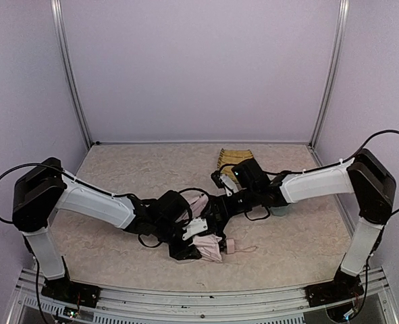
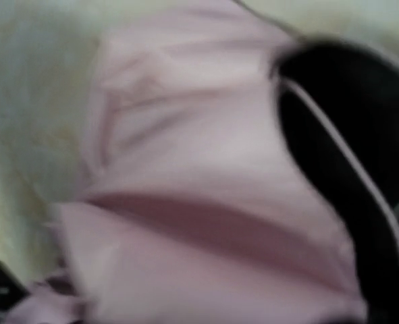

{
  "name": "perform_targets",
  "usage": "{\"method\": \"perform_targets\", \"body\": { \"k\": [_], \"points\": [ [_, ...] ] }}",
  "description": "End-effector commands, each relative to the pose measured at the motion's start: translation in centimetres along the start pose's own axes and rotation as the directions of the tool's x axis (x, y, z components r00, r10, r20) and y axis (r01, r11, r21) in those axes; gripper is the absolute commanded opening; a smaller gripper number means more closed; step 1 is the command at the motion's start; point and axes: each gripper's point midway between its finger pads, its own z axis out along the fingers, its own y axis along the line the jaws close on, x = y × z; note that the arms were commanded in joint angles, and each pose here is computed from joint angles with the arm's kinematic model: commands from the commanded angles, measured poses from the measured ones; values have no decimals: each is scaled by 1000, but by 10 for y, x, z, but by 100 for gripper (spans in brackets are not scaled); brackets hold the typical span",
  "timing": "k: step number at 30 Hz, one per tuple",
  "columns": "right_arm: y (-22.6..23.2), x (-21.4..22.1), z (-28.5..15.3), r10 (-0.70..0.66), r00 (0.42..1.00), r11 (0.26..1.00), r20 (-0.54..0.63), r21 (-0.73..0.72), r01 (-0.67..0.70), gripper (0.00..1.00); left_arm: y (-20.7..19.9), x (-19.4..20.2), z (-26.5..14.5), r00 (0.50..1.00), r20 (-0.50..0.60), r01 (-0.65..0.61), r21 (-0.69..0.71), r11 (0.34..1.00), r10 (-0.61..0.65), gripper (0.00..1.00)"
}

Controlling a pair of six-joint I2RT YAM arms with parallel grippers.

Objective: Put away the umbrella

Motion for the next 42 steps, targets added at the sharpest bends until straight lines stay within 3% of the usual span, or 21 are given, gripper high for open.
{"method": "perform_targets", "body": {
  "k": [1,7,11,15,20,24,32,36,40,42],
  "points": [
    [1,-34,-51,-72,991,994,113,91,62,100,-11,40,21,982,-136,150,158,976,-129,38],
    [10,-54,-105,-286,934,950,213,190,247,100,-6,42,24,968,-132,239,231,943,-213,33],
    [41,-50,-130,-484,830,875,277,167,454,99,-7,38,20,965,-109,260,287,922,-238,33],
    [77,-21,-128,-703,657,706,271,154,692,98,-4,41,22,954,-118,299,322,898,-275,31],
    [85,44,-96,-891,445,453,90,116,884,96,-1,47,23,943,-158,328,329,886,-291,29],
    [74,77,-80,-948,318,318,9,69,946,97,4,43,19,933,-147,361,360,860,-330,29],
    [59,79,-50,-997,80,78,-13,118,990,99,1,46,22,928,-171,372,399,838,-331,29],
    [47,77,-25,-998,21,14,-65,101,995,94,0,52,25,918,-207,394,401,827,-337,29],
    [40,71,-16,-998,27,20,-57,123,992,88,-3,53,25,916,-216,400,414,818,-338,29],
    [40,73,-12,-998,51,46,-44,106,993,76,-3,53,25,915,-221,402,415,816,-338,29]
  ]
}}
